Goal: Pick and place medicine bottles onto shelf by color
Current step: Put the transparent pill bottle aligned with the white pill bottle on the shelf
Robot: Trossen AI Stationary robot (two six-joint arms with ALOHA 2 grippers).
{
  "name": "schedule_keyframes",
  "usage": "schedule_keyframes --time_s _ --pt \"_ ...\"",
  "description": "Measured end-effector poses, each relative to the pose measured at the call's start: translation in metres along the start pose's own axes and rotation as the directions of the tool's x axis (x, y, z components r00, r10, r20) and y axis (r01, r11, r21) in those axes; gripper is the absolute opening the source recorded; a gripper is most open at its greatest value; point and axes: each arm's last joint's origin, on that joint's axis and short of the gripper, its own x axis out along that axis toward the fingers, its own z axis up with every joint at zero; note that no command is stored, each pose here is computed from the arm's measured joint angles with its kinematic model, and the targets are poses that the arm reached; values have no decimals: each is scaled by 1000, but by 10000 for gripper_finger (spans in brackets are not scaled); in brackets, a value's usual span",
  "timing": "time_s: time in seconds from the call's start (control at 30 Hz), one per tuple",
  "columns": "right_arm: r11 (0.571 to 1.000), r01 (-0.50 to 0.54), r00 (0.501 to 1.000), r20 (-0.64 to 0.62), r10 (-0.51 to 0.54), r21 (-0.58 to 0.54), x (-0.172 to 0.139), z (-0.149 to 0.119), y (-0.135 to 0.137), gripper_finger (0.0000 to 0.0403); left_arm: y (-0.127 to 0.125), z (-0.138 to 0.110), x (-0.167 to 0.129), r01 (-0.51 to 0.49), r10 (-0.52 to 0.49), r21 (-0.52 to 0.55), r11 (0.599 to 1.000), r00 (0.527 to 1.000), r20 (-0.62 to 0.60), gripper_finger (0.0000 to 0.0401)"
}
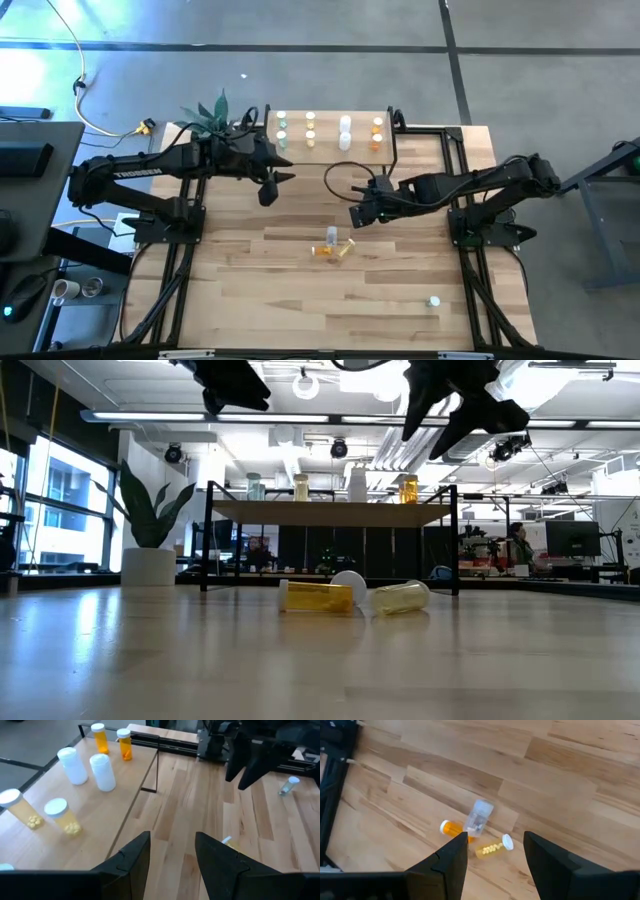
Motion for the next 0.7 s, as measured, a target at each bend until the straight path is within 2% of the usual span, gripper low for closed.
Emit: schedule_keyframes --time_s 0.1,0.27,0.57,0.7 --pt "1000 -7 1000 5 7 -8 4 -1 3 183 0 0 0 0 0 -5 1000 1000 -5 147" --pt "1000 -11 1000 8 11 -7 17 -2 8 192 0 -4 0 -4 1 -76 997 999 -39 147" --pt "999 -30 999 25 29 37 60 6 19 217 2 -8 0 -12 8 -44 999 997 -80 148" --pt "998 -31 998 -46 34 61 81 11 20 217 2 -7 0 -14 12 -18 1000 997 -79 148"
